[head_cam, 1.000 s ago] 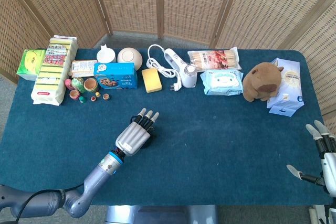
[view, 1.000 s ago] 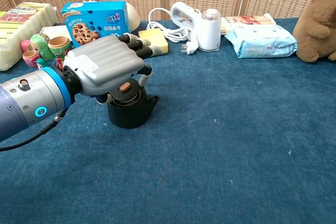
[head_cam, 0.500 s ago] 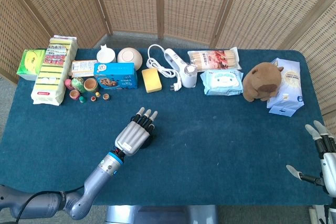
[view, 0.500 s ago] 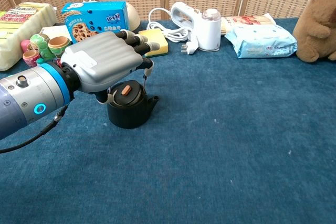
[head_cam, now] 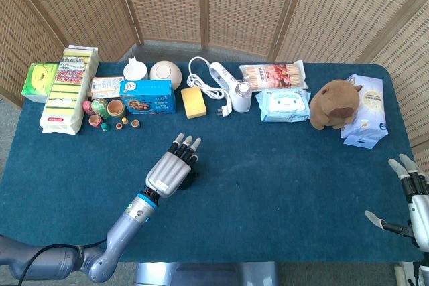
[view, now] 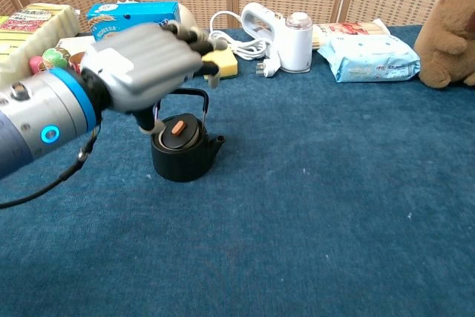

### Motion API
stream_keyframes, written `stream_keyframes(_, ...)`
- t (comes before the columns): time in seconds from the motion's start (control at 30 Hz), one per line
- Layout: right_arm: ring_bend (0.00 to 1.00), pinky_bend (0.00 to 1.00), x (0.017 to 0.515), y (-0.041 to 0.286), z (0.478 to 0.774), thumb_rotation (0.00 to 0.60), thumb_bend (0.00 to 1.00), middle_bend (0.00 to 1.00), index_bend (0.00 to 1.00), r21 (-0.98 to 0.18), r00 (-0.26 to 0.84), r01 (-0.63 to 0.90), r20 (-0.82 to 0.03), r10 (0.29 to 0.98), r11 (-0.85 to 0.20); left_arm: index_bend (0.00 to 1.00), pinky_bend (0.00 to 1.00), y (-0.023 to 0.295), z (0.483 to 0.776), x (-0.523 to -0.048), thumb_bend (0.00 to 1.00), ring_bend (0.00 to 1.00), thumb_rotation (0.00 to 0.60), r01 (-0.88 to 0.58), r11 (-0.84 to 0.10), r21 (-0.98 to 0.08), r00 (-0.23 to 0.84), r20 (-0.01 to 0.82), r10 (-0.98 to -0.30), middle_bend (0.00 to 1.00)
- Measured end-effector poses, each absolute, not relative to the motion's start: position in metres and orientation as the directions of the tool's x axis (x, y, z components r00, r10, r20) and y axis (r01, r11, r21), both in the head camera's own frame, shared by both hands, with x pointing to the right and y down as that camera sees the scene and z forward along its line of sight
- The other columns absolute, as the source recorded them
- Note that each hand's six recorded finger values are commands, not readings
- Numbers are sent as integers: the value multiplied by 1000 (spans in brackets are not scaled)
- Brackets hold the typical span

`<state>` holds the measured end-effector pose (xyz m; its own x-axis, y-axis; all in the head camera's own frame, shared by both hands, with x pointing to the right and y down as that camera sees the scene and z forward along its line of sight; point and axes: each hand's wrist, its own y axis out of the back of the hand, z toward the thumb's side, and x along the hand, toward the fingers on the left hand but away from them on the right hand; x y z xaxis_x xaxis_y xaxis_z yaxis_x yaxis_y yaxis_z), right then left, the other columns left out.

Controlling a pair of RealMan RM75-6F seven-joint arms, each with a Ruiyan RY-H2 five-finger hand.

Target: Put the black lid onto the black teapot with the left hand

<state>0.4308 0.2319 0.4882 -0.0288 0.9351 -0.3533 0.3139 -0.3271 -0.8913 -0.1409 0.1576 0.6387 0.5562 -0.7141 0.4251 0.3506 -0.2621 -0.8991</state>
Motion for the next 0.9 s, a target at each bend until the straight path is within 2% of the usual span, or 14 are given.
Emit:
stream_keyframes(0.23,0,0,430,232,489,546,27,0,85,-890,-27,315,-356,934,-331,255,72,146,628,-136,179,0,600,334,-241,-911,554,397,-732,0)
stream_keyframes(0.6,0,0,432,230,489,543,27,0,85,-888,-30,321,-358,933,-330,253,72,137,651,-124,179,0,600,356,-257,-899,523,419,-742,0)
stream_keyframes(0.9,0,0,432,230,490,544,27,0,85,-885,-28,322,-363,932,-335,253,72,136,654,-114,178,0,600,346,-257,-902,527,413,-743,0)
